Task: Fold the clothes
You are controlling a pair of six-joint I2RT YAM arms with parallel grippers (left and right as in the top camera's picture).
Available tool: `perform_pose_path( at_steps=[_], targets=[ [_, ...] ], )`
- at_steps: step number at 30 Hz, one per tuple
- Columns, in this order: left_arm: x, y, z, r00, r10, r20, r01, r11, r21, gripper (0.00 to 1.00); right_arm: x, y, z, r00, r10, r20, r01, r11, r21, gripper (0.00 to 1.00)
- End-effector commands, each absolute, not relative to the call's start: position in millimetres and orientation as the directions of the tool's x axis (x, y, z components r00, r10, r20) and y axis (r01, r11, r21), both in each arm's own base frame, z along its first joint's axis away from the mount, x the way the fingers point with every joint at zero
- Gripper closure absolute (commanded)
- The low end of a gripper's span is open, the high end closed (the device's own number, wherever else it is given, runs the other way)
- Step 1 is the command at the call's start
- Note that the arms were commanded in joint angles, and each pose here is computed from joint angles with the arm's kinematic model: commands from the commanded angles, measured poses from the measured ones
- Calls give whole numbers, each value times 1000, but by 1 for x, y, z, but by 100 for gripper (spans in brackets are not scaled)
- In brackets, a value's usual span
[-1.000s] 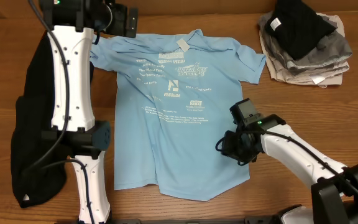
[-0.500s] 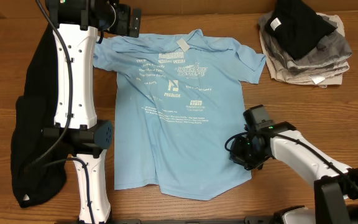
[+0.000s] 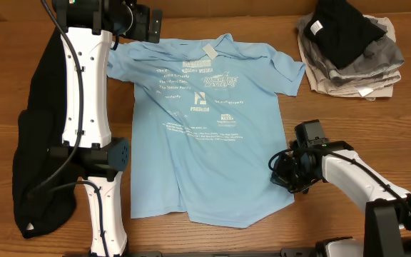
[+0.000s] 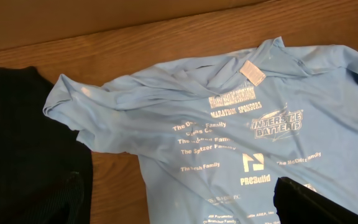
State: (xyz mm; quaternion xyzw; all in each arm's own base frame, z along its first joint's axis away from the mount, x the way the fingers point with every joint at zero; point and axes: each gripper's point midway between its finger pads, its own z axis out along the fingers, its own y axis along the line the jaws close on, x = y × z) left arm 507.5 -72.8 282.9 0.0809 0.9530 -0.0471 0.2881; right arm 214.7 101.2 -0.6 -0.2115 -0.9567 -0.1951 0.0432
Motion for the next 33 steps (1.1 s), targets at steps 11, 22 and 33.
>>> perform_pose_path(
  at_steps=[11,22,33],
  targets=[
    [510,-78,285,-813,125,-569,187,981,-51,0,206,74,-10,-860,482,169,510,825,243,86],
    [512,-78,284,-812,126,-571,188,981,-51,0,219,-7,-27,-660,728,186,750,621,228,85],
    [521,-79,257,-838,129,-530,185,981,-54,0,218,-128,-18,-372,922,110,892,323,315,84]
  ],
)
